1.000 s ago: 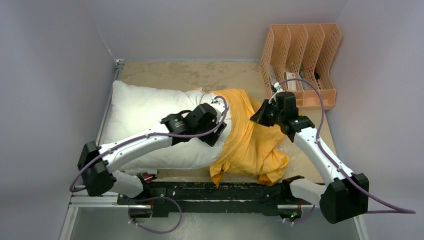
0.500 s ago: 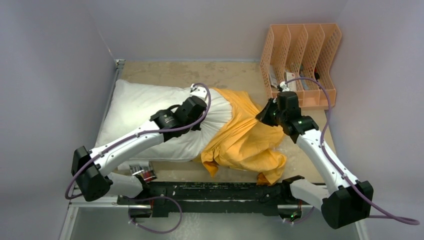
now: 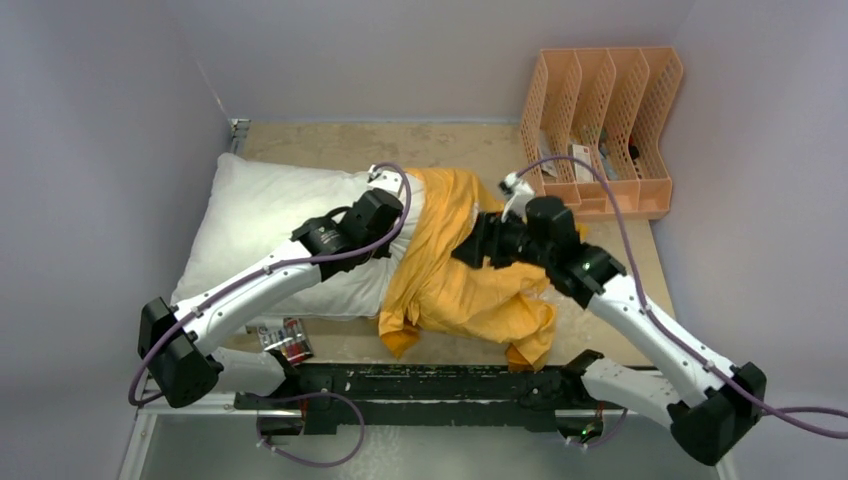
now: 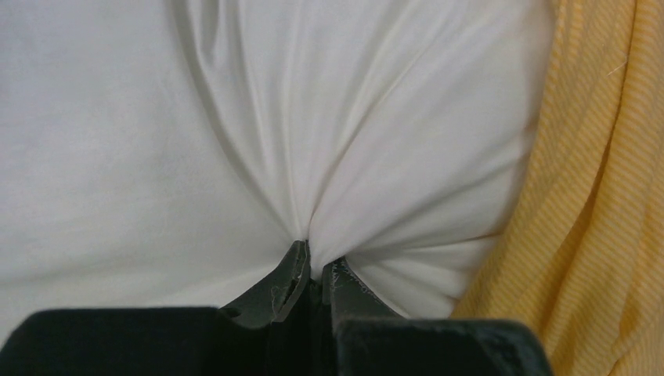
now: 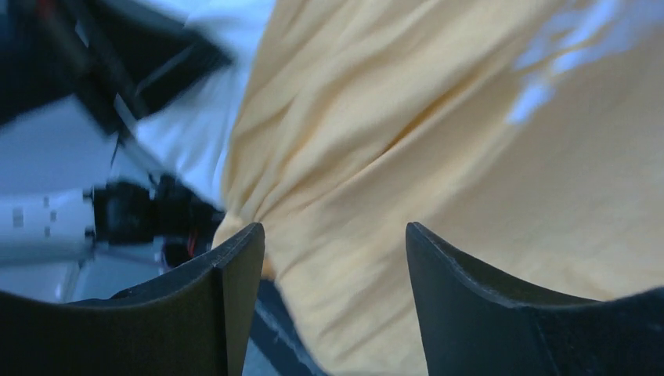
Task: Remove the pillowcase from the pillow
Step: Remove the pillow from the pillowcase.
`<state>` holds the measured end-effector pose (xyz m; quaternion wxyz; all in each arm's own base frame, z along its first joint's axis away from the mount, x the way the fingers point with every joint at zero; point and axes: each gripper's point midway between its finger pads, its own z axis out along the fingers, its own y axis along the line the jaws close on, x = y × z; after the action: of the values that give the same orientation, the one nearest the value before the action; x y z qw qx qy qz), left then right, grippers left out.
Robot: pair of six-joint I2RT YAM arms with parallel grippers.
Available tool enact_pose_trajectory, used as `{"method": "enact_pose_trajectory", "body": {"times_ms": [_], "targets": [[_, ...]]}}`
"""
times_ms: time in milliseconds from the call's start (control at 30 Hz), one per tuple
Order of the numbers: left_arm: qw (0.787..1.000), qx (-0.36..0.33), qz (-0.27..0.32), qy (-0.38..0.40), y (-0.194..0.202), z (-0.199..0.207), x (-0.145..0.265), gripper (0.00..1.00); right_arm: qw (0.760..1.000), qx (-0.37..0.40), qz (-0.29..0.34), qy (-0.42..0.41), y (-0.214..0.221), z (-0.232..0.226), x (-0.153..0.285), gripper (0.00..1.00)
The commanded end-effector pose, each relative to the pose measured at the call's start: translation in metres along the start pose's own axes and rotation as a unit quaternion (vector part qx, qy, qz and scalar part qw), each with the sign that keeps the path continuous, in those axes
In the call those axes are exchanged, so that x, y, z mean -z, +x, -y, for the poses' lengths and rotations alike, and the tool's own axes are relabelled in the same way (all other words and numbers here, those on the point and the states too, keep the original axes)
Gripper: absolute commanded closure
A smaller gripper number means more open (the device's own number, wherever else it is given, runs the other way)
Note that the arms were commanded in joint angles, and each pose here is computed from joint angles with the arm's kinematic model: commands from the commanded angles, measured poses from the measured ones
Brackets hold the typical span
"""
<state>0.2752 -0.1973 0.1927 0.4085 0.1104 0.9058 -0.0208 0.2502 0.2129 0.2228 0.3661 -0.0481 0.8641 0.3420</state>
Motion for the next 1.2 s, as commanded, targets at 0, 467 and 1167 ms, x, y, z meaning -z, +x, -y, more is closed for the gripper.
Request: {"method": "enact_pose_trajectory", "body": {"times_ms": [0, 467, 1167], "targets": [[0.999, 0.017, 0.019, -0.04, -0.022, -0.017, -0.001, 1.0, 0.998, 0.044, 0.028, -0.036, 0.042, -0.03, 0.01, 0.3], [0.997, -0.029, -0.009, -0.065, -0.037, -0.042, -0.001, 1.0, 0.943, 0.324, 0.016, 0.07, 0.1, 0.002, -0.037, 0.19], [0.999, 0.002, -0.016, -0.03, -0.038, -0.067, -0.008, 1.0, 0.951, 0.082, 0.172, 0.243, 0.036, 0.094, 0.01, 1.0]]}}
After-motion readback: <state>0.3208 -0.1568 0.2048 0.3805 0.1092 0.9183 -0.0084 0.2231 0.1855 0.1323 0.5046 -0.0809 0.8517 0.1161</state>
